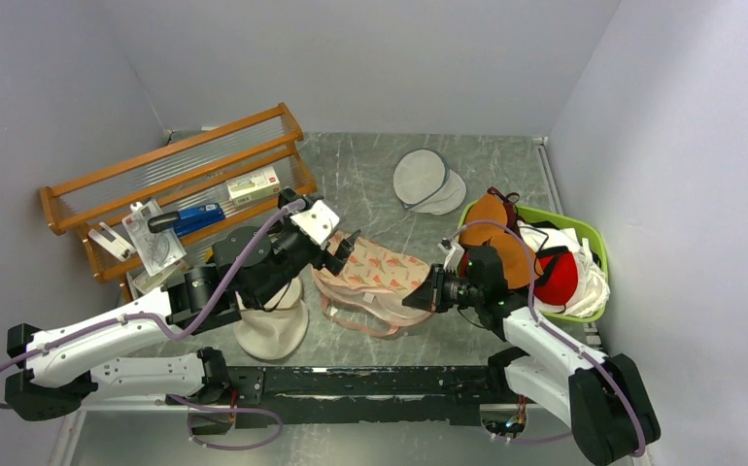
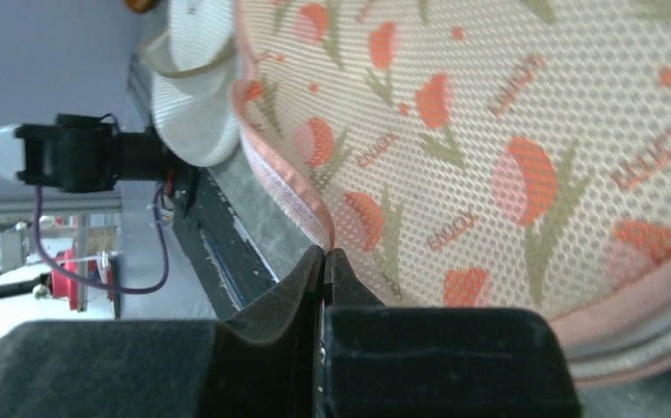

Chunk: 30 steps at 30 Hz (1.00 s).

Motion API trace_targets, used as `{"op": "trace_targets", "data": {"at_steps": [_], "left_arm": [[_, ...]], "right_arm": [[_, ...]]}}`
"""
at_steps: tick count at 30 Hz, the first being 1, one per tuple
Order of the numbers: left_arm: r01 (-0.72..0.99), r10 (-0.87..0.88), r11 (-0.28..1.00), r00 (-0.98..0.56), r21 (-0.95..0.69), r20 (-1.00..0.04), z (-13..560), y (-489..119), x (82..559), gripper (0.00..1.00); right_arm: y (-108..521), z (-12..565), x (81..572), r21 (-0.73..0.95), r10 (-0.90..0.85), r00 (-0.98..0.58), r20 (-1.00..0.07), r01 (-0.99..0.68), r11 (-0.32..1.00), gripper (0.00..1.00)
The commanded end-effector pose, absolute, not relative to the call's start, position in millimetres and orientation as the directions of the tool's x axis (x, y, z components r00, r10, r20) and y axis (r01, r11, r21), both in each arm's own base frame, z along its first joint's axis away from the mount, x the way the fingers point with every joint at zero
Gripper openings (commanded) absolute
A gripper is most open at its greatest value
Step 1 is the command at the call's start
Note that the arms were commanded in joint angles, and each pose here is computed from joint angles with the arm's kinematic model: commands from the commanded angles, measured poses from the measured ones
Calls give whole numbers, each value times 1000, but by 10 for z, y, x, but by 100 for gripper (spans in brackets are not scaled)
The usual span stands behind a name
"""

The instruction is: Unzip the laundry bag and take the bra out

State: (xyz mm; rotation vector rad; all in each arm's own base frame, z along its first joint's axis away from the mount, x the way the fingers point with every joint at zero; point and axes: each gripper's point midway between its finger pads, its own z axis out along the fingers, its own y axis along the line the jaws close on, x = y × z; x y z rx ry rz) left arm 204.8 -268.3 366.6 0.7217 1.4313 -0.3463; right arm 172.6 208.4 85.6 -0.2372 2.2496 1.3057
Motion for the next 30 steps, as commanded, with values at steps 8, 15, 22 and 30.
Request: {"op": "trace_targets", "data": {"at_steps": [8, 15, 22, 30], "left_arm": [[613, 179, 755, 151, 234, -972, 3819, -2666, 2036, 95], [612, 180, 755, 149, 234, -972, 3815, -2672, 2039, 95], [613, 193, 752, 144, 241, -970, 3782, -2696, 2048, 95], [616, 185, 751, 147, 236, -972, 3798, -2693, 2035, 95]], "right_arm": [[1909, 476, 1811, 691, 99, -905, -413, -240, 682, 0], [1885, 596, 1908, 663, 115, -854, -508, -302, 685, 2], [2041, 1329, 1999, 666, 217, -678, -702, -517, 537, 47], [2350, 1588, 2007, 690, 199, -674, -711, -616, 380, 63]]}}
